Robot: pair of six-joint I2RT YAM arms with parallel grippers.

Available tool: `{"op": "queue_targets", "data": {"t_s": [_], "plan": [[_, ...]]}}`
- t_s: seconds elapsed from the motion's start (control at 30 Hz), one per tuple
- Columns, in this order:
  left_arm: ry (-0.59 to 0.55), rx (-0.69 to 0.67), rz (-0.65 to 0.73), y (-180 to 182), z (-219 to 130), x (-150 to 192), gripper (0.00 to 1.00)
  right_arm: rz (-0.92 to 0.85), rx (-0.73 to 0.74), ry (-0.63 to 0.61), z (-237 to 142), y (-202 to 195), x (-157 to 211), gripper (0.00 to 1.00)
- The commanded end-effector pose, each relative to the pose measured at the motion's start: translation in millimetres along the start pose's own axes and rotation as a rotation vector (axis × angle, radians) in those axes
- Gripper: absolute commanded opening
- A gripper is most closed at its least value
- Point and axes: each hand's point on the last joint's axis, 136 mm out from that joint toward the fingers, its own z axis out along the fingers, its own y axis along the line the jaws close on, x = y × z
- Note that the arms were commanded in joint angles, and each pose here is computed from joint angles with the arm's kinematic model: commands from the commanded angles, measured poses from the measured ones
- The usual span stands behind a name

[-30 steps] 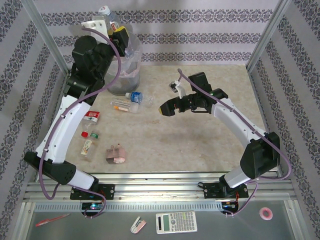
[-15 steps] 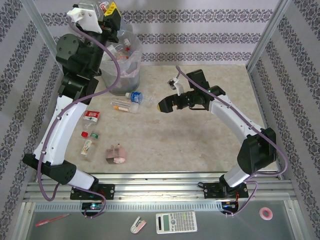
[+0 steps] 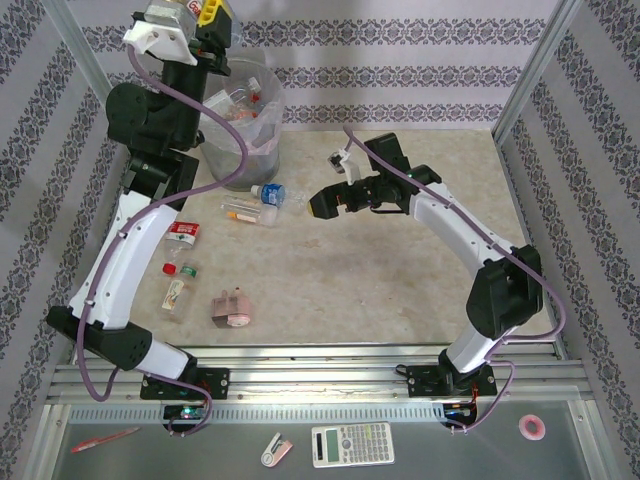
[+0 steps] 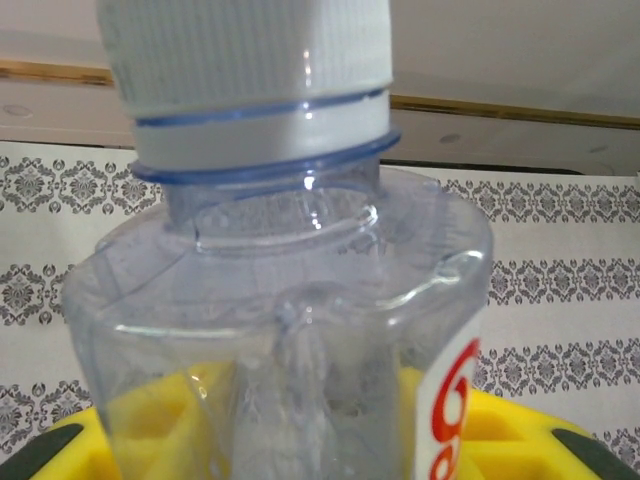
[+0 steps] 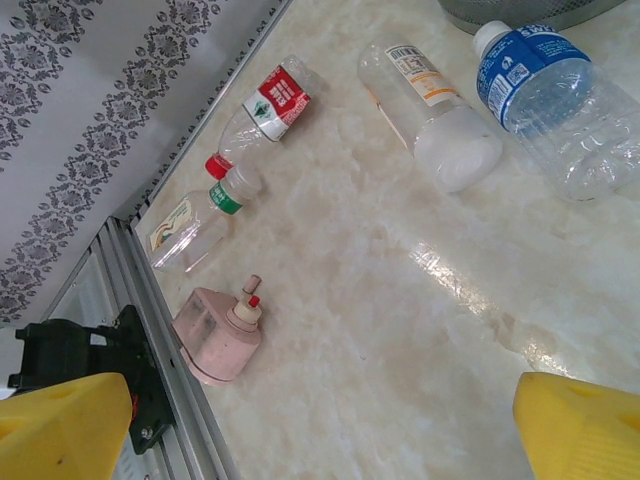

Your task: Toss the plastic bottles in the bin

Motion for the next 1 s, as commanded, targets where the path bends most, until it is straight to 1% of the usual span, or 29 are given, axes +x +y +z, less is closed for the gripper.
{"op": "queue_targets", "data": {"t_s": [0.0, 0.07, 0.13, 0.17, 0.2, 0.23, 0.27, 0.33, 0.37, 0.4, 0.53, 0.7, 0.83, 0.97], "plan": [[0.157, -0.063, -0.122, 34.8, 14.0, 56.1, 0.42, -0.010, -0.003, -0.013, 1.8, 5.1, -10.4, 0.98], [0.296, -0.109, -0.167, 56.2, 17.8, 113.0, 0.47, -0.012, -0.006, -0.012, 3.0, 6.1, -11.9, 0.98], [0.435, -0.137, -0.228, 72.1, 15.1, 174.7, 0.55, -0.011, -0.007, -0.013, 2.9, 6.9, -12.7, 0.98], [0.509, -0.167, -0.273, 82.1, 10.8, 206.2, 0.65, -0.013, -0.007, -0.011, 3.0, 7.6, -12.3, 0.98], [0.570, -0.173, -0.318, 86.2, 6.6, 232.2, 0.79, -0.014, -0.007, -0.011, 2.1, 8.4, -12.2, 0.98], [0.636, -0.168, -0.369, 87.4, 1.7, 257.7, 0.91, -0.016, -0.006, -0.011, 0.9, 9.2, -11.5, 0.98], [0.698, -0.187, -0.388, 88.9, -3.9, 280.0, 1.00, -0.017, -0.004, -0.009, -0.5, 10.1, -10.1, 0.98], [0.773, -0.236, -0.390, 93.9, -11.7, 301.6, 1.00, -0.018, -0.003, -0.009, -3.9, 12.3, -7.1, 0.98], [0.792, -0.255, -0.398, 96.1, -12.5, 301.1, 1.00, -0.021, -0.005, -0.008, -6.6, 14.9, -5.3, 0.98], [0.794, -0.246, -0.400, 94.0, -10.2, 294.4, 1.00, -0.023, -0.005, -0.007, -9.1, 16.8, -2.9, 0.98], [0.759, -0.217, -0.416, 84.7, -2.0, 246.4, 1.00, -0.024, 0.004, -0.008, -16.3, 17.6, 10.1, 0.98], [0.723, -0.202, -0.403, 66.6, -11.3, 198.6, 1.00, -0.013, -0.010, 0.009, -16.0, 17.4, 23.6, 0.98], [0.734, -0.219, -0.404, 61.1, -29.6, 179.9, 1.00, -0.023, -0.023, 0.009, -18.1, 21.2, 25.0, 0.98], [0.759, -0.247, -0.399, 60.1, -53.3, 175.2, 1.00, -0.030, -0.037, 0.016, -18.8, 24.7, 26.5, 0.98]]}}
